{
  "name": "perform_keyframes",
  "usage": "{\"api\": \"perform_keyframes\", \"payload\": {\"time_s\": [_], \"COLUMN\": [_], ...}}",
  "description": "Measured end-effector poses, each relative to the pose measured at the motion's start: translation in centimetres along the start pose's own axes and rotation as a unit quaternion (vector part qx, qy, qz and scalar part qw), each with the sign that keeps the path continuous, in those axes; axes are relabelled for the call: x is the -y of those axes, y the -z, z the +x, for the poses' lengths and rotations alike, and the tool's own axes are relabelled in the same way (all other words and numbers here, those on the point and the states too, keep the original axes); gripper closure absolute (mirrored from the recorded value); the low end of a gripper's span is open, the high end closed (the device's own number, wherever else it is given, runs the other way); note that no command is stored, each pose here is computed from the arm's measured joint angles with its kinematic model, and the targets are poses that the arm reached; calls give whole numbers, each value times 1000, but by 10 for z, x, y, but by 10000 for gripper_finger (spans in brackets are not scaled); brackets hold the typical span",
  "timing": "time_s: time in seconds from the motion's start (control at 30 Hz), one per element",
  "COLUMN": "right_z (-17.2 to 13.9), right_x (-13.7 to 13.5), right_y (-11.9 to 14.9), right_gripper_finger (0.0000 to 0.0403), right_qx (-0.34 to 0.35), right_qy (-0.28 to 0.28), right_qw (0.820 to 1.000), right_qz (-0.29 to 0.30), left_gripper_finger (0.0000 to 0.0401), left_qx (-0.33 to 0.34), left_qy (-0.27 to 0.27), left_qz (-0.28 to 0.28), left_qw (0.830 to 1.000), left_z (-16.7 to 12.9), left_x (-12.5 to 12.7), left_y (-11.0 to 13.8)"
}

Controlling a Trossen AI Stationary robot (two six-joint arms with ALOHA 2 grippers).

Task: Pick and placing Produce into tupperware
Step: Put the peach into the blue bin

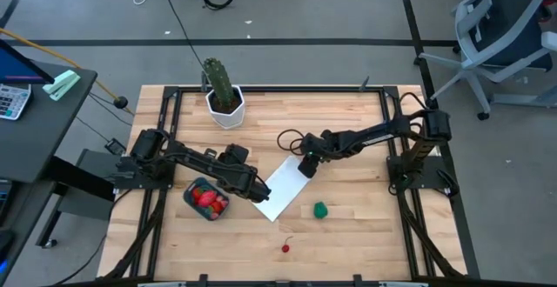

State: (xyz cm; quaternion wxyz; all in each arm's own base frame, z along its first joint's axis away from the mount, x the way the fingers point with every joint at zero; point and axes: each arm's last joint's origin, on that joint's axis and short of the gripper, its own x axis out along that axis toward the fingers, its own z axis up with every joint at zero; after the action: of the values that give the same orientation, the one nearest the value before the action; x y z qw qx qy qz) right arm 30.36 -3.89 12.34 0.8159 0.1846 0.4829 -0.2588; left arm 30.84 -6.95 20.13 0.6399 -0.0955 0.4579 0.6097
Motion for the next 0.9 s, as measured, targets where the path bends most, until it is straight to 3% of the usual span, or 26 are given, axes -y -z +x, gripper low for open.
{"api": "perform_keyframes", "payload": {"time_s": [0.17, 0.33, 0.47, 0.57, 0.67, 0.8, 0.87, 0.9], "right_z": [2, -13, -27, -43, -63, -82, -79, -73], "right_x": [-1, -6, -15, -27, -45, -77, -92, -101], "right_y": [0, -2, -3, -6, -16, -30, -28, -25], "right_gripper_finger": [224, 290, 353, 360, 360, 339, 331, 331], "right_qx": [0, 27, 52, 95, 186, 323, 329, 317], "right_qy": [2, -11, -31, -63, -124, -245, -282, -287], "right_qw": [1000, 999, 996, 990, 971, 909, 894, 896], "right_qz": [-17, -25, -60, -79, -83, -102, -113, -117], "left_gripper_finger": [326, 322, 329, 338, 346, 355, 357, 358], "left_qx": [2, 15, 81, 137, 184, 260, 287, 299], "left_qy": [0, 0, 0, -3, 0, 29, 40, 46], "left_qz": [0, 12, 7, -3, -10, -52, -69, -78], "left_qw": [1000, 1000, 997, 991, 983, 964, 955, 950], "left_z": [0, 0, -1, -3, -7, -23, -34, -42], "left_x": [0, 0, 0, -2, -5, -21, -34, -41], "left_y": [0, -1, -5, -5, -6, -29, -45, -54]}}
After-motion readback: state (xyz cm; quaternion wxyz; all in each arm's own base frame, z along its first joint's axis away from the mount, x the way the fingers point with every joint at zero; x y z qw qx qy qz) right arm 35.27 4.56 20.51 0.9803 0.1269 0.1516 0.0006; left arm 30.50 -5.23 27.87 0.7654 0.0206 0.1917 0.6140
